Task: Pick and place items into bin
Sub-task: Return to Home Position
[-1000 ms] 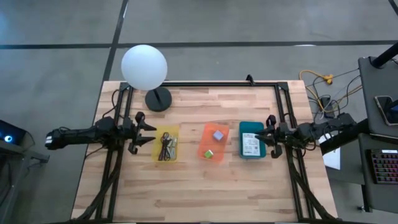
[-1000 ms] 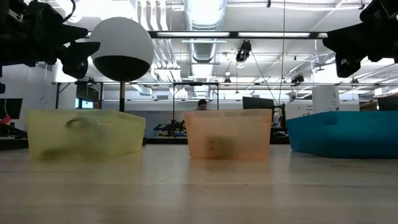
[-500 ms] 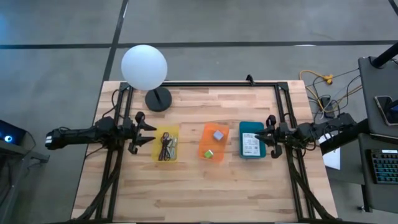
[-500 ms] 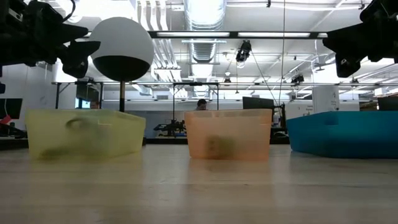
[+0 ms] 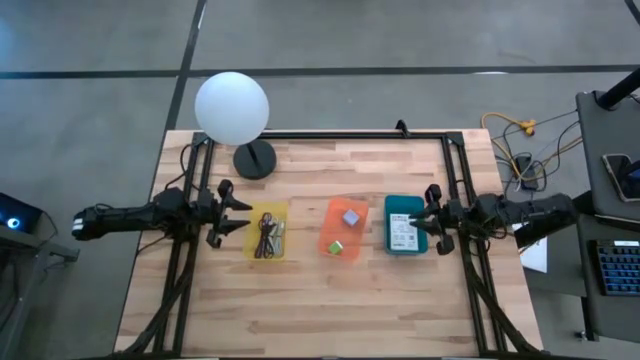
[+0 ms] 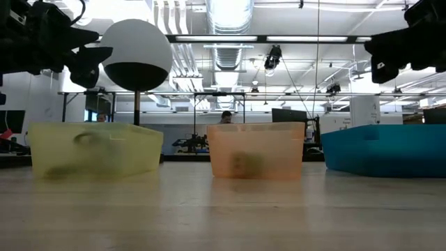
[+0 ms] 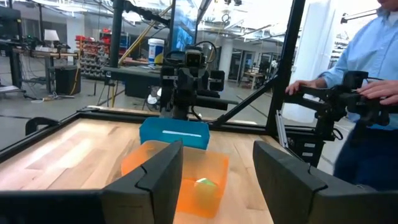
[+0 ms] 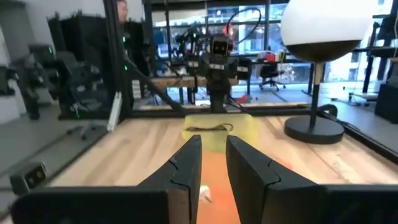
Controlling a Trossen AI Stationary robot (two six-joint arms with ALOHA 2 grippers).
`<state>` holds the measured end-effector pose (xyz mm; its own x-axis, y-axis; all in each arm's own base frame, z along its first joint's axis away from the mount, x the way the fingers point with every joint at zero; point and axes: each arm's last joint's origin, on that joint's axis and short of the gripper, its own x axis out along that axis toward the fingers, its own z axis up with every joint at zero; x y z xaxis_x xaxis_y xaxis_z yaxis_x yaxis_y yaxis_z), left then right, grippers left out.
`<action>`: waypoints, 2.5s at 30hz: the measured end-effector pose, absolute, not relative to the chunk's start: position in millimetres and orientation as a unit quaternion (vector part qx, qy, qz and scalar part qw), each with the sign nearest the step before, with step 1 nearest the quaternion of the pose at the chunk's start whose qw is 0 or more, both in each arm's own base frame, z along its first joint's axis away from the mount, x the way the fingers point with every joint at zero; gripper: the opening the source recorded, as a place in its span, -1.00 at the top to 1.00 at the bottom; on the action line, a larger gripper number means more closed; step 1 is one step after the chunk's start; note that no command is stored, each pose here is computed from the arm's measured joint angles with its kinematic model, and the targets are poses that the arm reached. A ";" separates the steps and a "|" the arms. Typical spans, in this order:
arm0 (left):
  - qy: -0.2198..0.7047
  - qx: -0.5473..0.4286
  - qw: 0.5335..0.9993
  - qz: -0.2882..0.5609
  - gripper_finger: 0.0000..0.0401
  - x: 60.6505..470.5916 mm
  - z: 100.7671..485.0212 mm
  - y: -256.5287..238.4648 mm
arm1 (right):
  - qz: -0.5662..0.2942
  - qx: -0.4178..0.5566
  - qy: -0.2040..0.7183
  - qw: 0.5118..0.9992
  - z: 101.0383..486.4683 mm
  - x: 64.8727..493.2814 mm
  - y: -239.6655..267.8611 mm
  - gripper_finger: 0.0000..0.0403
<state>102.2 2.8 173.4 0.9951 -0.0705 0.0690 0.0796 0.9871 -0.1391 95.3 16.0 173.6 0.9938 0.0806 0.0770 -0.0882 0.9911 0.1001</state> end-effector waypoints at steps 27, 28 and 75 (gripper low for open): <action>-0.032 -0.071 0.996 -0.036 0.10 102.1 173.2 2.9 | 0.022 0.022 -0.025 0.999 171.3 97.7 -0.8 0.68; -0.032 -0.071 0.996 -0.036 0.10 102.1 173.2 2.9 | 0.022 0.024 -0.024 0.999 171.2 97.8 -0.8 0.68; -0.032 -0.071 0.996 -0.036 0.10 102.1 173.2 2.9 | 0.021 0.025 -0.024 0.999 170.9 97.9 -0.8 0.68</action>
<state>102.1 2.9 173.2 0.9953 -0.0676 0.0693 0.0768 0.9873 -0.1392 97.9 -0.8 170.9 0.9980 0.0412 0.0481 -0.0436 0.9978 0.0498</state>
